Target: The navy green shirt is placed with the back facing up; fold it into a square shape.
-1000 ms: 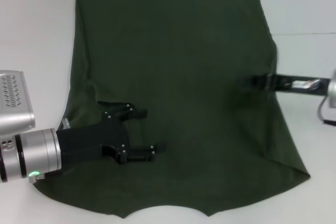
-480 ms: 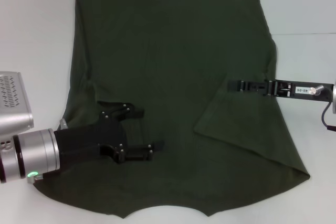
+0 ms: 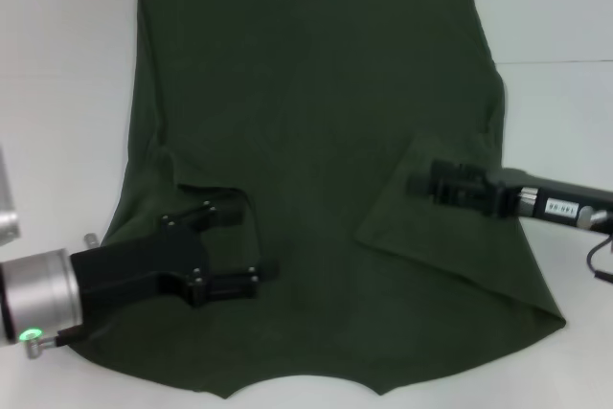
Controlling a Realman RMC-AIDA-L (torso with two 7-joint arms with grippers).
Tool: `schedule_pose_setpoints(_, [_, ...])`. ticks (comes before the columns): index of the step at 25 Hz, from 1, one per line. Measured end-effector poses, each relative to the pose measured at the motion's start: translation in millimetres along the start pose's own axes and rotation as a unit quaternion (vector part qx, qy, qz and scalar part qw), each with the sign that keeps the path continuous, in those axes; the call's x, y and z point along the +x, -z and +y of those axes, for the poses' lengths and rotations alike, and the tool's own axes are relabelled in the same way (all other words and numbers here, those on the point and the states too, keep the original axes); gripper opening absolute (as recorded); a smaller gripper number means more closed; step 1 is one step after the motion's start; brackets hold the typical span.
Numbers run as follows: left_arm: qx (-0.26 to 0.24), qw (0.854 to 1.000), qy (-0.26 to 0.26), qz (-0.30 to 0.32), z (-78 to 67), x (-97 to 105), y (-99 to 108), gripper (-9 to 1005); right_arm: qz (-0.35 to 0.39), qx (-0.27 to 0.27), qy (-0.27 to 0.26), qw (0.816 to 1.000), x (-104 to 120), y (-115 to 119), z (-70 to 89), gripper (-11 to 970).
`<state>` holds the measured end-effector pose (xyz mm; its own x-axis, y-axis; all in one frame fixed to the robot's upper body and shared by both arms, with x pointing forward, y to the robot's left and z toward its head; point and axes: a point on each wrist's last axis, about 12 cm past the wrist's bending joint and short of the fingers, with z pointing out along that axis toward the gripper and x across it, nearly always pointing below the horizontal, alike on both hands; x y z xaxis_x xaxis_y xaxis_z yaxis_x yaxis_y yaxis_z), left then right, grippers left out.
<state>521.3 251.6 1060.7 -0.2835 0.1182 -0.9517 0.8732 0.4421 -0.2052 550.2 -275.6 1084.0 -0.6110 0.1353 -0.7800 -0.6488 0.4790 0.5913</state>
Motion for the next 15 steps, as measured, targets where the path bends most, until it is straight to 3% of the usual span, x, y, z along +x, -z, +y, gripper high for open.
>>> schedule_pose_setpoints(2, [-0.014, 1.0, 0.015, 0.001, 0.5, 2, 9, 950, -0.002, -0.01, 0.013, 1.0, 8, -3, 3.2, 932])
schedule_pose_setpoints(8, [-0.082, 0.996, 0.036, 0.001, 3.3, 10, 50, 949, -0.005, -0.023, 0.037, 0.999, 23, -14, 5.9, 929])
schedule_pose_setpoints(15, [-0.135, 0.99, 0.036, 0.019, 3.6, 19, 82, 948, -0.032, -0.021, 0.036, 0.999, 18, -16, 5.9, 926])
